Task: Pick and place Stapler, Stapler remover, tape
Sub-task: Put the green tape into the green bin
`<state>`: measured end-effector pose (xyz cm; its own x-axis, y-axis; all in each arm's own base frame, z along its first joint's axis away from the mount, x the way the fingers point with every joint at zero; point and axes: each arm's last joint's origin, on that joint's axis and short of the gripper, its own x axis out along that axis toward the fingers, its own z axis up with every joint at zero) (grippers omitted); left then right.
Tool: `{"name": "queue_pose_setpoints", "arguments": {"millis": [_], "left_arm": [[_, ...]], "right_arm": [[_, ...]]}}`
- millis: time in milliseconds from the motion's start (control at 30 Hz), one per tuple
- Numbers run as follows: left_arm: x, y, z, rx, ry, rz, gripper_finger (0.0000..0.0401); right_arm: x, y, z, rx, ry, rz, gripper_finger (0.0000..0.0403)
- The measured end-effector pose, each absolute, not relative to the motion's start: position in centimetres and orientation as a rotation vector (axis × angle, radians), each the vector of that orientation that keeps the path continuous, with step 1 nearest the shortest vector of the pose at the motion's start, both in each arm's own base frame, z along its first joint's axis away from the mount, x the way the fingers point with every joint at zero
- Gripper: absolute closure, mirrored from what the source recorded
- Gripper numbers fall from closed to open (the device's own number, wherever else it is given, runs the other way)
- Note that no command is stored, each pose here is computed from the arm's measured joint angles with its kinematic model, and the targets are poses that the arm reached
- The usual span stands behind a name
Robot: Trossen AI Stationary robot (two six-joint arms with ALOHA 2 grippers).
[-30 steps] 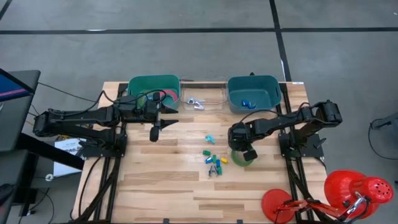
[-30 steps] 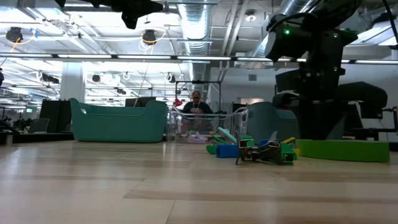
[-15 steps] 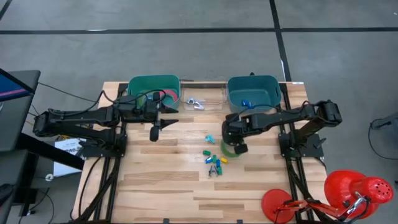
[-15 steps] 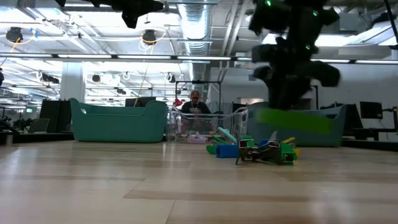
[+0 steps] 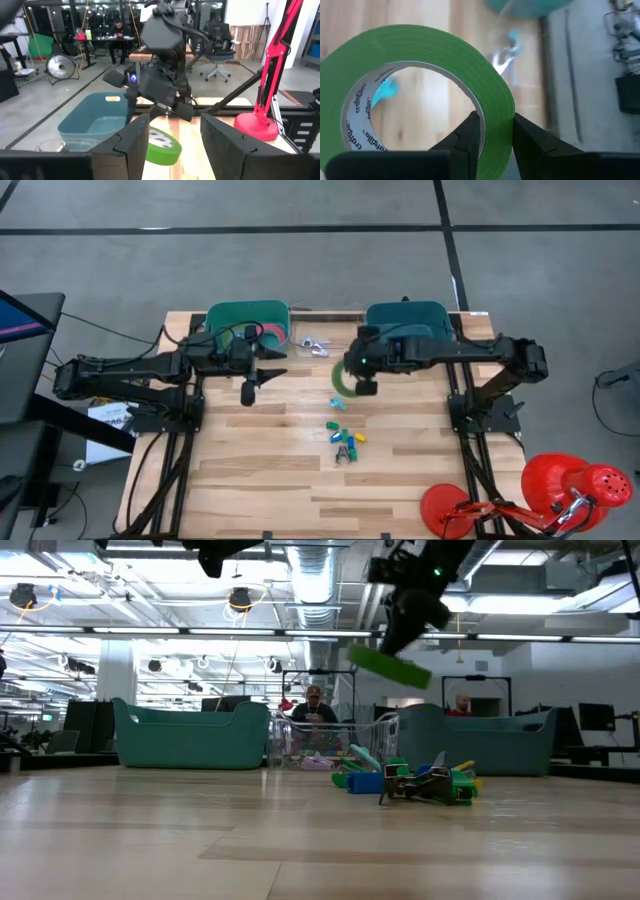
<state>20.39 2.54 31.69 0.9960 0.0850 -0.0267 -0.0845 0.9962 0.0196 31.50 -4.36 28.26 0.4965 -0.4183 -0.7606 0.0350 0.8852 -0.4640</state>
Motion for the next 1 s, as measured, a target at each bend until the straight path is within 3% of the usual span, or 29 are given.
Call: {"name": "queue_pose_setpoints", "arguments": {"millis": [333, 667, 1000], "left_arm": [[20.4, 2.5, 32.5, 0.023, -0.055, 0.071, 0.0233], [20.3, 2.5, 33.6, 0.034, -0.171, 0.071, 0.0233], [20.0, 2.2, 35.0, 0.002, -0.329, -0.017, 0.0231]], "right_arm": [[32.4, -5.9, 35.5, -0.379, 0.803, -0.363, 0.0323], [32.1, -5.9, 43.1, -0.333, 0.517, -0.321, 0.0324], [31.8, -5.5, 47.0, -0.255, 0.288, -0.273, 0.0325]]}}
